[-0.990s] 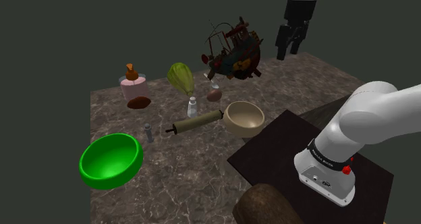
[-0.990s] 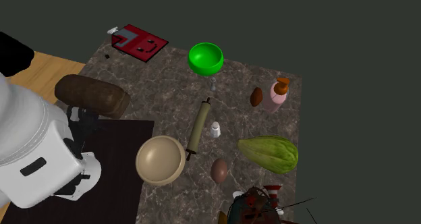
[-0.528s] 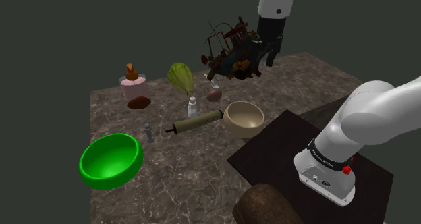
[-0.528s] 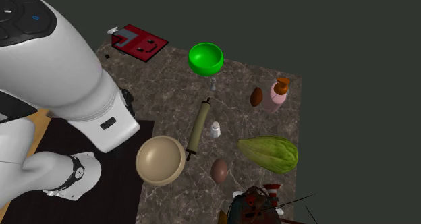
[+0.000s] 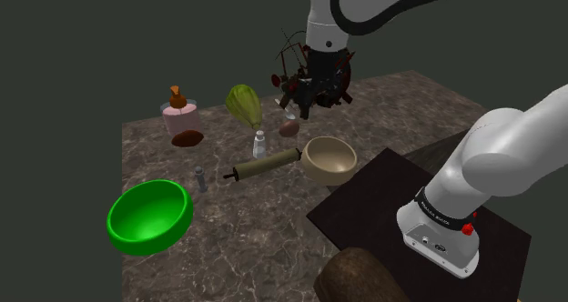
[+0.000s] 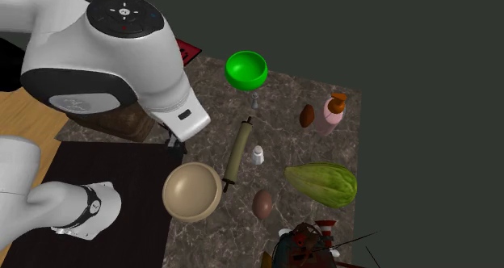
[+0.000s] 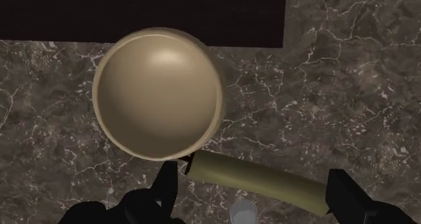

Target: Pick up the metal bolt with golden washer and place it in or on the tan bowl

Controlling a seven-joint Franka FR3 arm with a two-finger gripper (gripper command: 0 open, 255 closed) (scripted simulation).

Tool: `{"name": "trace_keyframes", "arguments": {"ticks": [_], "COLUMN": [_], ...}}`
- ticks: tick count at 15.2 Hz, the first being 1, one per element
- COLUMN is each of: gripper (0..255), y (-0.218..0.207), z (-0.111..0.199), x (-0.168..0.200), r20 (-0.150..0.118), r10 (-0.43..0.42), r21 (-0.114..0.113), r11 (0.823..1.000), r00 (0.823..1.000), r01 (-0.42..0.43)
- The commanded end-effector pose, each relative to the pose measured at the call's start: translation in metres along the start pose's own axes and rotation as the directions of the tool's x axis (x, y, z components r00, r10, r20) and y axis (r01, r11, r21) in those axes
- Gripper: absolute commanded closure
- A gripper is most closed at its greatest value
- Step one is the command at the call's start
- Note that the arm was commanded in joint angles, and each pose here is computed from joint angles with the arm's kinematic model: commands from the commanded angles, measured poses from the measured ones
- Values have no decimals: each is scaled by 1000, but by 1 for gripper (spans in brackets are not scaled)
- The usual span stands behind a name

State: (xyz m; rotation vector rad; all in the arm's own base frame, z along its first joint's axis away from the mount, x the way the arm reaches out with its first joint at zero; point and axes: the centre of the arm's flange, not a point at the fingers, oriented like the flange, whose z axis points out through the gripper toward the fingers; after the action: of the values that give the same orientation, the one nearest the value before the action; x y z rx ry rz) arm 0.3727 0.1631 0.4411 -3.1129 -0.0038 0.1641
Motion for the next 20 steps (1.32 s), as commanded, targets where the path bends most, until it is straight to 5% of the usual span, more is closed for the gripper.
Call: {"name": "trace_keyframes", "arguments": {"ticks": [1,20], "gripper": [0,0], "y": [-21,-204], "z": [11,121], "x": [12,134], "r20": [-9,-77], "r10": [1,9], "r21": [1,-7], "r11": [1000,1000], "r00": [1000,997], "r01": [-1,-10]}}
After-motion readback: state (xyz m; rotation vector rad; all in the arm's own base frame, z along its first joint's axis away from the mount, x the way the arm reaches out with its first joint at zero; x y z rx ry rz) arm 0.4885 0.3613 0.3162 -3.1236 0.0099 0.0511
